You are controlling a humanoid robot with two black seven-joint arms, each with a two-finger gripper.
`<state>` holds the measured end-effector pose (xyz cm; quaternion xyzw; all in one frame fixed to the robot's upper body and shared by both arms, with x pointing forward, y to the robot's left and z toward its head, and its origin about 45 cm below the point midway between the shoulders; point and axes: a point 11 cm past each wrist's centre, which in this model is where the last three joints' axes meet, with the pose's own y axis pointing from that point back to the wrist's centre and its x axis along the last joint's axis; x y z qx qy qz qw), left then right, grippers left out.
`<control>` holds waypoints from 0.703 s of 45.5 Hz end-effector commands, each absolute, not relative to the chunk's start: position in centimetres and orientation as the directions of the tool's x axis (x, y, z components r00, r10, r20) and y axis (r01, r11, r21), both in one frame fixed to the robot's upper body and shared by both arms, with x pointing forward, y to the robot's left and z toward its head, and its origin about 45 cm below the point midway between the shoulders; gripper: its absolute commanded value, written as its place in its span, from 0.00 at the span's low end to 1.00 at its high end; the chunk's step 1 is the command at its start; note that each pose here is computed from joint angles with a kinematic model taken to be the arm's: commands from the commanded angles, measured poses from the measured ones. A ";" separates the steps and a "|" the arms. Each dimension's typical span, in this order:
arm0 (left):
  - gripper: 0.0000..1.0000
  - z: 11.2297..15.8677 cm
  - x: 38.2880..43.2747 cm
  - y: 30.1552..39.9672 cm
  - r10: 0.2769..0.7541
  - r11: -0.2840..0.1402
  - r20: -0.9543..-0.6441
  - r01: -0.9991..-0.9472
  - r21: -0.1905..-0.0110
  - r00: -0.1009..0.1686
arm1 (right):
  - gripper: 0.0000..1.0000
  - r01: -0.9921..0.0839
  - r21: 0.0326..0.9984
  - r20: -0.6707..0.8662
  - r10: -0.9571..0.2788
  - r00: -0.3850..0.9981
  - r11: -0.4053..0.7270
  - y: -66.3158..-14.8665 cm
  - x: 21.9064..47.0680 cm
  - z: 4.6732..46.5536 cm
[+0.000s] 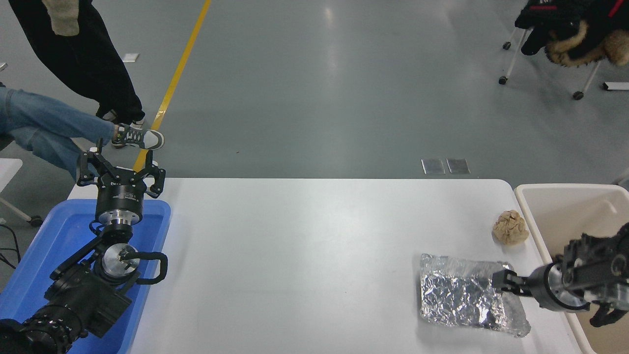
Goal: Pick up foil plate and place in dustbin
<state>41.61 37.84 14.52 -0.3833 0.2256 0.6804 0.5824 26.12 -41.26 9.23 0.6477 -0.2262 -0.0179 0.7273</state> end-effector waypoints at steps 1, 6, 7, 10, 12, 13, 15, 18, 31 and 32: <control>0.99 14.52 41.61 37.84 0.620 -0.220 -0.784 -0.965 -0.140 -0.028 | 0.84 -0.282 0.936 0.337 -0.305 0.890 0.211 -43.4 25.1 7.0; 0.99 14.52 41.61 37.84 0.620 -0.220 -0.784 -0.965 -0.140 -0.028 | 0.65 -0.284 0.936 0.339 -0.311 0.888 0.208 -43.2 25.0 6.4; 0.99 14.52 41.61 37.84 0.620 -0.220 -0.784 -0.965 -0.140 -0.028 | 0.60 -0.283 0.937 0.337 -0.311 0.889 0.208 -43.2 24.9 6.3; 0.99 14.52 41.61 37.84 0.620 -0.220 -0.784 -0.965 -0.140 -0.028 | 0.39 -0.285 0.938 0.336 -0.311 0.889 0.199 -42.8 25.1 6.2; 0.99 14.52 41.61 37.84 0.620 -0.220 -0.784 -0.965 -0.140 -0.028 | 0.26 -0.287 0.940 0.334 -0.315 0.889 0.187 -42.2 25.3 6.2; 0.99 14.52 41.61 37.84 0.620 -0.220 -0.784 -0.965 -0.140 -0.028 | 0.24 -0.290 0.940 0.334 -0.316 0.888 0.181 -41.9 25.4 6.1; 0.99 14.52 41.61 37.84 0.620 -0.220 -0.784 -0.965 -0.140 -0.028 | 0.23 -0.294 0.941 0.334 -0.320 0.886 0.166 -41.3 25.6 6.0; 0.99 14.51 41.62 37.83 0.620 -0.219 -0.784 -0.966 -0.139 -0.028 | 0.10 -0.294 0.944 0.327 -0.325 0.887 0.148 -40.6 25.8 5.9; 0.99 14.56 41.67 37.78 0.621 -0.216 -0.783 -0.966 -0.140 -0.026 | 0.00 -0.298 0.943 0.331 -0.325 0.886 0.147 -40.6 26.3 6.5; 0.99 14.51 41.61 37.81 0.621 -0.218 -0.783 -0.966 -0.140 -0.027 | 0.00 -0.304 0.941 0.337 -0.329 0.882 0.148 -40.7 26.5 6.8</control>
